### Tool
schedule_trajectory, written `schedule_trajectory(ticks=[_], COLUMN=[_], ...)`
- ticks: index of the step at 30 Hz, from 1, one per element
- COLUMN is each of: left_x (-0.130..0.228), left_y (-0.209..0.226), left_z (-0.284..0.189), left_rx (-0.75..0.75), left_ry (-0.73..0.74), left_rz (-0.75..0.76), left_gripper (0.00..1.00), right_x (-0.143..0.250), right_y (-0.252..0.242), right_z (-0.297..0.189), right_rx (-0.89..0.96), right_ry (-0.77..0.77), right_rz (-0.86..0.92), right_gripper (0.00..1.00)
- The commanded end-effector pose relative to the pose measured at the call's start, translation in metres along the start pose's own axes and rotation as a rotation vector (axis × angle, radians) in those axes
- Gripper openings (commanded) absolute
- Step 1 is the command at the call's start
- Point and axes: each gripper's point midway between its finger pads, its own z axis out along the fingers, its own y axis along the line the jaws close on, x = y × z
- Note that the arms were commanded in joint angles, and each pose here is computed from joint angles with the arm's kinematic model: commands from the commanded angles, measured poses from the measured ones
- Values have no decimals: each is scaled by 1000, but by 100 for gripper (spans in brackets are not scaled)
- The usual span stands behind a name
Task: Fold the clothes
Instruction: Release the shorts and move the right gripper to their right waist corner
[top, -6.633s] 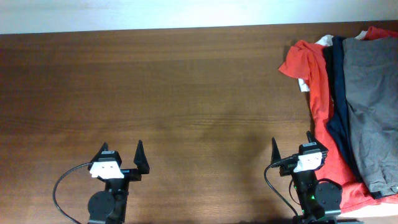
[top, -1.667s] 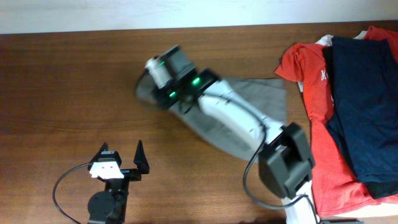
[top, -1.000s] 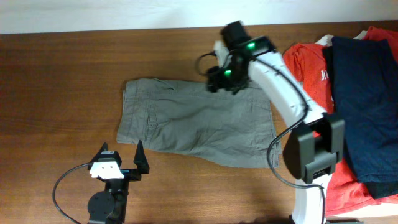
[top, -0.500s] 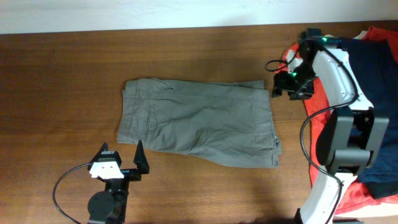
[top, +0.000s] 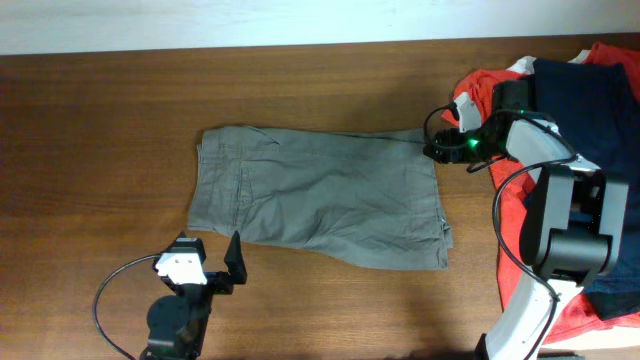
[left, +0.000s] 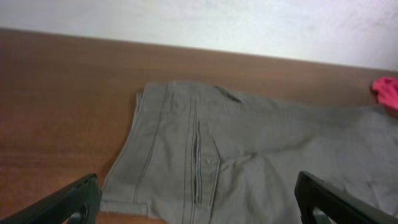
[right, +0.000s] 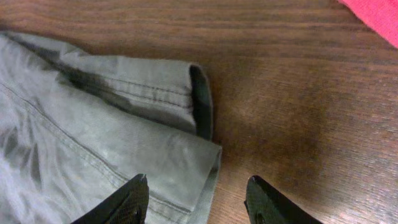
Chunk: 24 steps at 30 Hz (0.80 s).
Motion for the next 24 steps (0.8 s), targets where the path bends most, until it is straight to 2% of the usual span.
schedule_trajectory(ticks=[1, 6, 7, 14, 18, 20, 24], left_x=[6, 7, 6, 6, 6, 6, 6], left_y=[-4, -4, -4, -4, -3, -3, -3], left_z=[1, 1, 1, 1, 1, 1, 1], left_rx=[22, 22, 21, 21, 18, 18, 18], left_ry=[25, 25, 25, 24, 24, 24, 24], left_rz=[-6, -6, -6, -6, -6, -6, -6], left_gripper=[99, 99, 99, 99, 99, 99, 99], right_x=[-5, -16, -16, -5, -6, -7, -6], right_y=[4, 1, 1, -1, 11, 5, -8], right_z=[-1, 0, 0, 19, 26, 28, 27], right_rx=[-13, -5, -5, -20, -32, 26, 94], right_ry=[-43, -85, -87, -47, -39, -36, -27], right_rz=[-12, -40, -41, -32, -60, -73, -70], right_gripper=[55, 54, 50, 49, 45, 41, 42])
